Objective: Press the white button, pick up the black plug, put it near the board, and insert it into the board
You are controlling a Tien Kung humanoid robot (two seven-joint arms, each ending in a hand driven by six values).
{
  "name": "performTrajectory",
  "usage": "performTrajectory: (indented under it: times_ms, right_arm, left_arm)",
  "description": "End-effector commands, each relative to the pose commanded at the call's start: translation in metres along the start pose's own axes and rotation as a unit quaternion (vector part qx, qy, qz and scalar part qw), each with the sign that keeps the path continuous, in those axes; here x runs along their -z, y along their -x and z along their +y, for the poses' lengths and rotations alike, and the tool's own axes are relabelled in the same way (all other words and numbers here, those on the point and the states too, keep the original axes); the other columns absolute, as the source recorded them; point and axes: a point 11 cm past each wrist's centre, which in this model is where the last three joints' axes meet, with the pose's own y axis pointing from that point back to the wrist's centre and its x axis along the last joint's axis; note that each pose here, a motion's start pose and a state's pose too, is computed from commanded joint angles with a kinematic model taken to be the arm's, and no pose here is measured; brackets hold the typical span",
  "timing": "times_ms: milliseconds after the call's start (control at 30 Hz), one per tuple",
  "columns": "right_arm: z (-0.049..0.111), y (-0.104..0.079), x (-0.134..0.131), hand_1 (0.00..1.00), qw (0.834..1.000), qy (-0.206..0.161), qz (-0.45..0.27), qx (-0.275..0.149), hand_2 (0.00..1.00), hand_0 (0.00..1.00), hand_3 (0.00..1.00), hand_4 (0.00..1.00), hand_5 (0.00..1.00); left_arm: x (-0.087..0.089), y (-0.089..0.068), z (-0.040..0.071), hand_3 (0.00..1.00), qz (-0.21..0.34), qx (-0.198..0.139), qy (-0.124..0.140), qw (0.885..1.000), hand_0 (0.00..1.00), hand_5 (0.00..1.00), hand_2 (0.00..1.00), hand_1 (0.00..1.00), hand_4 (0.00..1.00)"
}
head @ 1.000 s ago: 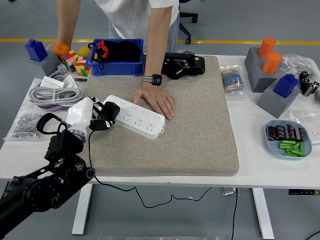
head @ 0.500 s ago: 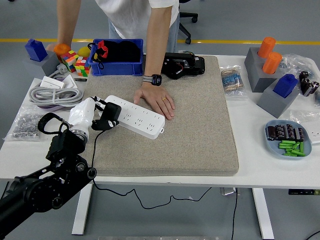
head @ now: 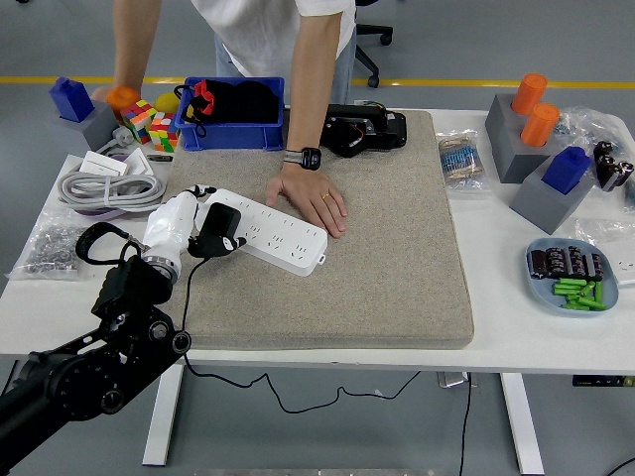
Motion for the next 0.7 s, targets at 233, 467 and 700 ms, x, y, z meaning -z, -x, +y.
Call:
performTrajectory:
  times_ms: [233, 467, 700]
  right_arm:
    - [0.0, 0.0, 0.002, 0.577, 1.0, -0.002, 0.0, 0.0, 0.569, 0.604, 0.583, 0.644, 0.359]
    - [0.0, -0.001, 0.003, 0.577, 1.0, -0.003, -0.002, -0.002, 0.57, 0.605, 0.583, 0.645, 0.359]
    - [0.0, -0.002, 0.004, 0.577, 1.0, -0.005, -0.003, -0.002, 0.57, 0.605, 0.582, 0.645, 0.358]
  left_arm:
    - [-0.013, -0.006, 0.004, 0.998, 0.03, -0.023, 0.077, 0.996, 0.998, 0.774, 0.998, 0.998, 0.998]
    - [-0.013, -0.019, 0.013, 0.863, 0.053, -0.043, 0.178, 0.982, 0.997, 0.708, 0.88, 0.959, 0.992]
    - [0.007, -0.022, 0.021, 0.828, 0.016, -0.019, 0.22, 0.975, 0.978, 0.674, 0.829, 0.915, 0.942]
